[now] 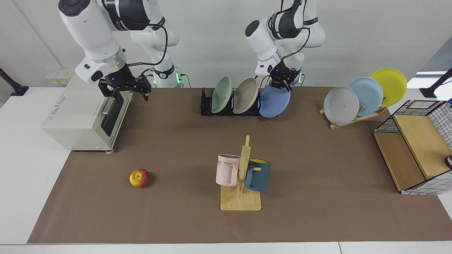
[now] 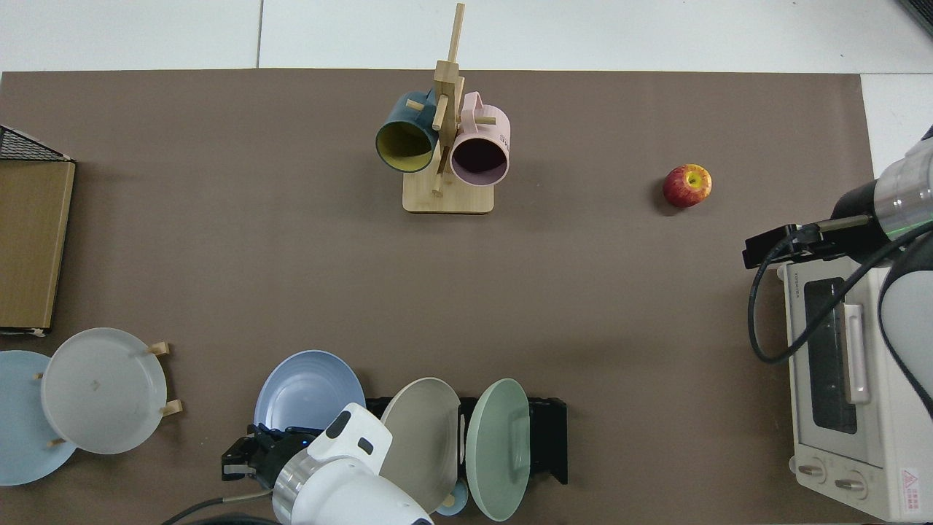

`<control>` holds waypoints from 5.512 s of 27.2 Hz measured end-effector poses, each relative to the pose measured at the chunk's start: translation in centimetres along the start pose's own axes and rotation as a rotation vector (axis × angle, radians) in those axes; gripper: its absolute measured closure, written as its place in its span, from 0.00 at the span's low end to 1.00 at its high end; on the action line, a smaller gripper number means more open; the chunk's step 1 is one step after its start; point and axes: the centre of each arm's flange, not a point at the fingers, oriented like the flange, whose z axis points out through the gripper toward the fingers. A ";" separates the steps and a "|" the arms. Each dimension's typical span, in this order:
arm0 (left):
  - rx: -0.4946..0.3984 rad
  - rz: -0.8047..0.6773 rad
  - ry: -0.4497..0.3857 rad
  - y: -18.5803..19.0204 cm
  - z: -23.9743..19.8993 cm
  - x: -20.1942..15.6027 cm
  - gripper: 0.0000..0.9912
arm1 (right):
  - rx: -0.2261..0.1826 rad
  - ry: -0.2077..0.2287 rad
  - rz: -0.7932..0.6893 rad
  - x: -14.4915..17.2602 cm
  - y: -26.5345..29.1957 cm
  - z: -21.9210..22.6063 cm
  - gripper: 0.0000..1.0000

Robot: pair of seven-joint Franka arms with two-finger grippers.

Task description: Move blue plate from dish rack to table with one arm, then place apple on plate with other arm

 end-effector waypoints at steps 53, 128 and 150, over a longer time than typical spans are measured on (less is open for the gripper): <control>-0.454 -0.270 -0.086 -12.0 9.3 22.7 0.96 | -0.025 0.125 0.033 10.9 4.3 10.3 0.00; -0.683 -0.064 -0.139 7.2 8.2 15.9 0.28 | -0.132 0.126 -0.003 13.7 1.9 18.4 0.26; -0.574 -0.172 -0.168 -2.9 5.2 21.7 0.12 | -0.134 0.116 -0.014 12.4 0.8 15.3 0.26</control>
